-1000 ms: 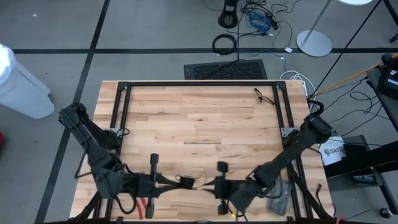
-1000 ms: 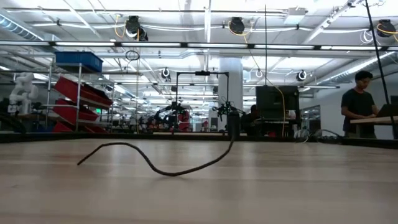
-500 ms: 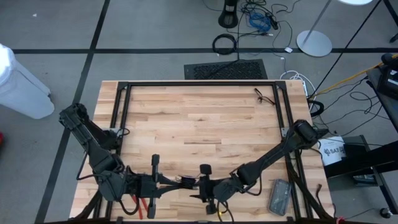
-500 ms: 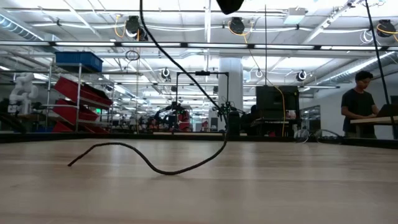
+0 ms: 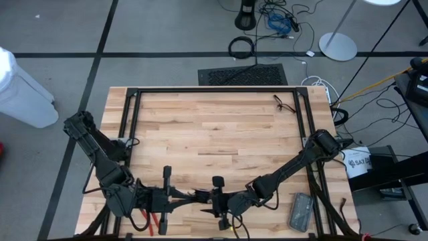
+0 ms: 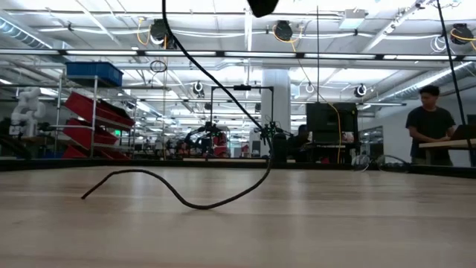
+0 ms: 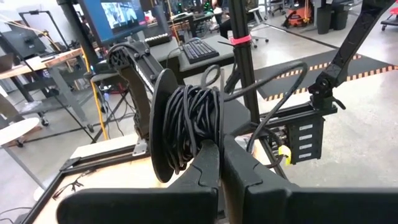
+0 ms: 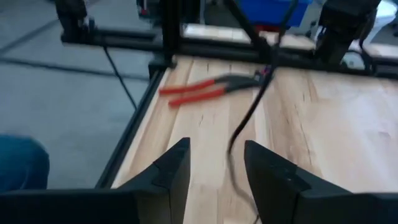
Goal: Coil cords
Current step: Coil the black wire onto the black spool
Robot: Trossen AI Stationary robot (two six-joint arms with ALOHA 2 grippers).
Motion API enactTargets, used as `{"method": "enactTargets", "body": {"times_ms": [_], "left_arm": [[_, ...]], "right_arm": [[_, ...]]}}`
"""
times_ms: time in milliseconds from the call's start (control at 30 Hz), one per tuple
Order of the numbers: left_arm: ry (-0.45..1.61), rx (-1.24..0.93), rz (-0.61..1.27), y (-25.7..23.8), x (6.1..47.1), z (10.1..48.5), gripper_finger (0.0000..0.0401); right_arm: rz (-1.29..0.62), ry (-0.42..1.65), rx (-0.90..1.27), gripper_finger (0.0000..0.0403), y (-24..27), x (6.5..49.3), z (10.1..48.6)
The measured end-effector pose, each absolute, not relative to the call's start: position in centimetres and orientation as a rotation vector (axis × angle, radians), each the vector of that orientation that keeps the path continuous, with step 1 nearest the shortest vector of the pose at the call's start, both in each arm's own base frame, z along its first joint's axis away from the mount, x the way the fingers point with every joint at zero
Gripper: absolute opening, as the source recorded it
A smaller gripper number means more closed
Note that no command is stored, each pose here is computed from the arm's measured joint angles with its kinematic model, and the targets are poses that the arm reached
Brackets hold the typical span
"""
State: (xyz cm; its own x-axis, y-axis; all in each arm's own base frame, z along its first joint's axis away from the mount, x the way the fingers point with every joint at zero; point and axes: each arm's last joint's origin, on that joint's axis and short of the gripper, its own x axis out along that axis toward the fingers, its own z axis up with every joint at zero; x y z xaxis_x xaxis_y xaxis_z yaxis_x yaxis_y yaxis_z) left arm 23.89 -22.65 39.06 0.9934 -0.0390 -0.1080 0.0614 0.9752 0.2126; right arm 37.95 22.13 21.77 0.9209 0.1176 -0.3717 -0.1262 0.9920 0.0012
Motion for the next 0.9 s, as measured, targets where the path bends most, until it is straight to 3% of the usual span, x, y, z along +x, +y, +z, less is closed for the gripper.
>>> {"method": "enactTargets", "body": {"times_ms": [733,900], "left_arm": [[0.127,0.238,-0.053,-22.6,23.8,38.8,0.0002],[0.127,0.239,-0.053,-22.6,23.8,38.8,0.0002]], "right_arm": [[0.118,0.422,-0.057,0.0009,21.8,38.3,20.7],[0.117,0.434,-0.059,0.0001,21.8,38.2,20.6]]}}
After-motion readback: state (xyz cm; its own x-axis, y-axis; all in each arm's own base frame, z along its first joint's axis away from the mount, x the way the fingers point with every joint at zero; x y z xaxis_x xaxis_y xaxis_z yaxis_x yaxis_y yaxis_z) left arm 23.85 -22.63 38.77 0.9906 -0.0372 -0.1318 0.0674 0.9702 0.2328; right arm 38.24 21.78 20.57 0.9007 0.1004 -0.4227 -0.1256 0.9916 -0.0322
